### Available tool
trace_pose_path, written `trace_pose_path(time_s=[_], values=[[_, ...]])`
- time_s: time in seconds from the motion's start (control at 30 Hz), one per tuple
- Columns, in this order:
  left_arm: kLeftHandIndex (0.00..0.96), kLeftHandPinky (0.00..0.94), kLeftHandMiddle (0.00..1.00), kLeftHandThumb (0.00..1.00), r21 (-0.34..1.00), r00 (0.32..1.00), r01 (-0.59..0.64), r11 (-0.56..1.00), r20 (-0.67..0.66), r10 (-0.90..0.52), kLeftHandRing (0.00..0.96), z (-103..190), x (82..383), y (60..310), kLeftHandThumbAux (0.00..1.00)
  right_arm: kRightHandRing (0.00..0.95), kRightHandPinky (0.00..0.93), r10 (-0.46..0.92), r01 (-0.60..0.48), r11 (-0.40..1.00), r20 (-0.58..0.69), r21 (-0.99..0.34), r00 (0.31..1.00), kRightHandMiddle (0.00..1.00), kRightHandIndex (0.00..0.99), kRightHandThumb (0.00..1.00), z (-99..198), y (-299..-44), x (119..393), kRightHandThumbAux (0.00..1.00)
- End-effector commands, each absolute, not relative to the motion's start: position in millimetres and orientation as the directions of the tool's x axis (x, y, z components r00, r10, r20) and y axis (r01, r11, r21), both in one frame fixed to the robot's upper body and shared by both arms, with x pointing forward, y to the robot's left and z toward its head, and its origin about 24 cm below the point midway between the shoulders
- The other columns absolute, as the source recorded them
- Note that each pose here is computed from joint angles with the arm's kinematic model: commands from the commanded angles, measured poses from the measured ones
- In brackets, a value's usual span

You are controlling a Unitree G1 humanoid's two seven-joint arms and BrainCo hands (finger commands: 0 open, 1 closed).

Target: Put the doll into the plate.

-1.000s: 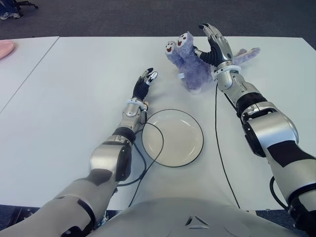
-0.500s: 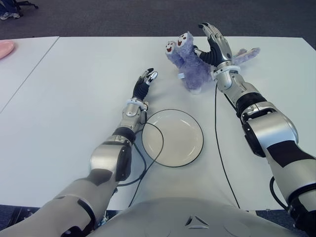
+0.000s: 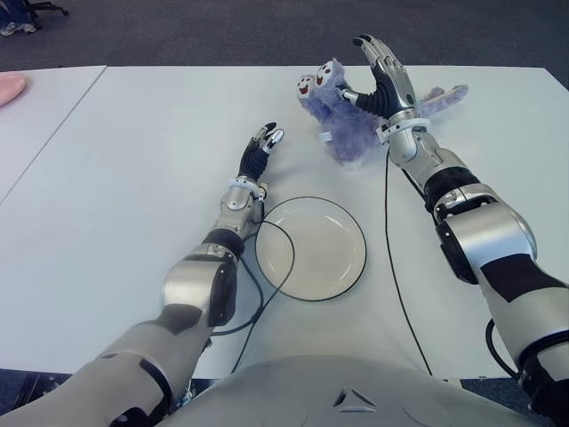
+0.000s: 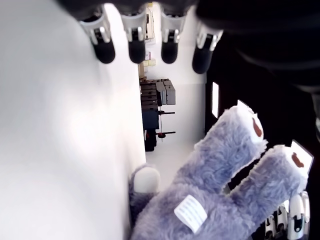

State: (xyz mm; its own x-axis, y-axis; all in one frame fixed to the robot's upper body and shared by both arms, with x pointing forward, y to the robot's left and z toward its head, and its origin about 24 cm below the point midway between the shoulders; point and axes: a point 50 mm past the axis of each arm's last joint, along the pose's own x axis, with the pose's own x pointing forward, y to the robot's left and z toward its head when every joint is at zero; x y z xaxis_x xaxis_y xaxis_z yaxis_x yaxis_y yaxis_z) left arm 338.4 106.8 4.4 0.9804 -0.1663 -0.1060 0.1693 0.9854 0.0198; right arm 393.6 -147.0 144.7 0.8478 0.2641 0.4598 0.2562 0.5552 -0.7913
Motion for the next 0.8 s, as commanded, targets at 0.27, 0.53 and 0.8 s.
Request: trace_pose_path(time_s=[0.27, 0.53, 0.8], values=[[0.154, 0.0, 0.026, 0.0, -0.015, 0.864, 0.162, 0.987, -0.48, -0.149, 0.0, -75.5, 276.4, 113.2, 0.331, 0.0, 0.018, 0.305, 0.22, 0.593, 0.469, -0.775, 0.829, 0.0, 0.0, 0.294, 132.0, -145.7, 384.2, 0.507], [0.158, 0.0, 0.025, 0.0, -0.012, 0.862, 0.165, 0.986, -0.484, -0.15, 0.0, -75.9, 276.2, 113.7, 0.325, 0.0, 0.023, 0.337, 0.213, 0.634, 0.514, -0.743, 0.789, 0.0, 0.0, 0.311, 132.7, -143.3, 377.9, 0.518], [0.165, 0.0, 0.026, 0.0, -0.013, 0.863, 0.165, 0.986, -0.482, -0.15, 0.0, -75.9, 276.0, 113.3, 0.332, 0.0, 0.042, 0.356, 0.202, 0.629, 0.51, -0.75, 0.783, 0.0, 0.0, 0.344, 130.5, -144.0, 375.5, 0.519]])
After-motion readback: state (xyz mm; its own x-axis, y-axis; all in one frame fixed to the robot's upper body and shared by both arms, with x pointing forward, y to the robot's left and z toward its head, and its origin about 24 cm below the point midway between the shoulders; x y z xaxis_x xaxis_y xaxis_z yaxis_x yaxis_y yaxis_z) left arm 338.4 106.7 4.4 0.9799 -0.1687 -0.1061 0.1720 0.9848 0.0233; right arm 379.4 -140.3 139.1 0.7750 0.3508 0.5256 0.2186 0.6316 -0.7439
